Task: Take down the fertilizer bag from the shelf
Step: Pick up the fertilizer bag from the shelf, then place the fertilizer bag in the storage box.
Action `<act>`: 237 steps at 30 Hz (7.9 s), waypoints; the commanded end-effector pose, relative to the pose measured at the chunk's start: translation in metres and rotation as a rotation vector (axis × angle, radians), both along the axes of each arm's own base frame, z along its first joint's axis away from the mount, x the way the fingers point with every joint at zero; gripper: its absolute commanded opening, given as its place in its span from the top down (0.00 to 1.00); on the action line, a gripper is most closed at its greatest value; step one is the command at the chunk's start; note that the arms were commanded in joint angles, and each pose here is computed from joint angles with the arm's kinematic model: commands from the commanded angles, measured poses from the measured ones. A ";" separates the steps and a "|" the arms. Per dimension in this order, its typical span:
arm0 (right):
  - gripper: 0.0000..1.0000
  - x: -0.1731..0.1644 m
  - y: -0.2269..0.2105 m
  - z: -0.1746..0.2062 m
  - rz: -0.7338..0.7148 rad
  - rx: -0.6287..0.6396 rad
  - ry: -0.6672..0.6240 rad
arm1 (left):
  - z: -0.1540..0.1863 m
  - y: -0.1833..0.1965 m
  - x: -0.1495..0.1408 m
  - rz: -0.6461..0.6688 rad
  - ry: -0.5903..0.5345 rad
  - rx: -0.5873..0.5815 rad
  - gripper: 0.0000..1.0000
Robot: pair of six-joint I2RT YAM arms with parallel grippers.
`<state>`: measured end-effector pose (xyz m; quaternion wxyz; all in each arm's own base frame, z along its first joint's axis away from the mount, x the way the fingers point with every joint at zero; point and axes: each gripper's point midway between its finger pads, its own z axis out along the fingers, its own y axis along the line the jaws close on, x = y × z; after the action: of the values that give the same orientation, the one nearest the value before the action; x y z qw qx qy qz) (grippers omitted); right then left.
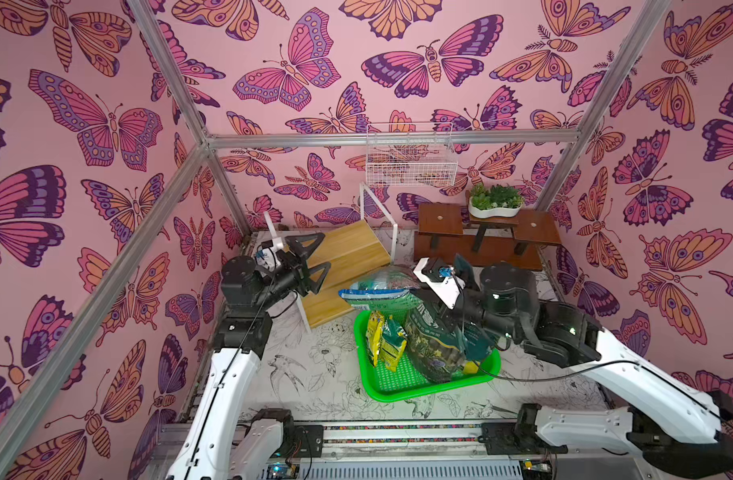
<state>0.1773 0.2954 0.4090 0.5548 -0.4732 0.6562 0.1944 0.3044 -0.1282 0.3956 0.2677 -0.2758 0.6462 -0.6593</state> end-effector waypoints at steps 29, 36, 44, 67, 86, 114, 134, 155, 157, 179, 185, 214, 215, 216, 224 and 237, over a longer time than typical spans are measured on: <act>1.00 -0.035 -0.024 0.162 0.135 0.486 -0.362 | 0.032 -0.086 -0.032 -0.305 -0.031 -0.040 0.00; 1.00 -0.031 -0.036 0.163 0.080 0.479 -0.411 | 0.013 -0.108 -0.057 -0.400 0.019 -0.074 0.00; 1.00 -0.035 -0.042 0.165 0.083 0.480 -0.425 | -0.035 -0.105 -0.065 -0.395 0.134 -0.048 0.00; 1.00 -0.032 -0.029 0.123 0.104 0.467 -0.280 | 0.018 -0.123 -0.058 -0.360 -0.040 -0.158 0.79; 0.00 -0.005 -0.062 0.084 -0.132 0.371 -0.110 | 0.073 -0.078 -0.109 -0.255 -0.716 0.388 1.00; 0.16 0.081 0.004 0.034 0.092 0.532 1.006 | 0.084 -0.061 -0.158 -0.158 -1.094 0.499 1.00; 0.39 0.036 0.041 0.059 0.314 0.512 0.996 | 0.080 -0.077 -0.143 -0.184 -1.101 0.489 1.00; 1.00 0.026 0.026 0.112 0.347 0.607 0.809 | 0.030 -0.055 -0.116 -0.045 -0.887 0.655 0.00; 1.00 0.024 0.026 0.113 0.348 0.606 0.807 | 0.030 -0.050 -0.113 -0.013 -0.871 0.675 0.00; 1.00 -0.016 0.033 0.036 0.375 0.466 0.935 | 0.039 0.053 -0.099 0.511 -0.624 0.822 0.00; 1.00 -0.015 0.037 -0.003 0.368 0.425 0.965 | 0.038 0.054 -0.097 0.519 -0.619 0.830 0.00; 1.00 -0.017 0.024 -0.198 0.187 0.181 1.086 | 0.037 0.048 -0.094 0.502 -0.626 0.805 0.00; 1.00 -0.021 0.023 -0.197 0.188 0.170 1.077 | 0.037 0.048 -0.094 0.504 -0.625 0.804 0.00; 1.00 -0.025 0.021 -0.197 0.190 0.154 1.069 | 0.037 0.047 -0.094 0.500 -0.627 0.800 0.00; 0.96 -0.043 0.008 -0.207 0.111 -0.037 0.948 | 0.040 0.043 -0.091 0.495 -0.638 0.783 0.00; 0.39 -0.007 0.023 -0.094 0.132 0.096 0.638 | 0.044 0.060 -0.084 0.554 -0.575 0.927 0.00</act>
<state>0.1638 0.3210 0.2835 0.2836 -0.3883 0.7704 0.4187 0.2194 -0.0761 0.4317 0.6767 -0.0993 0.6652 -0.2996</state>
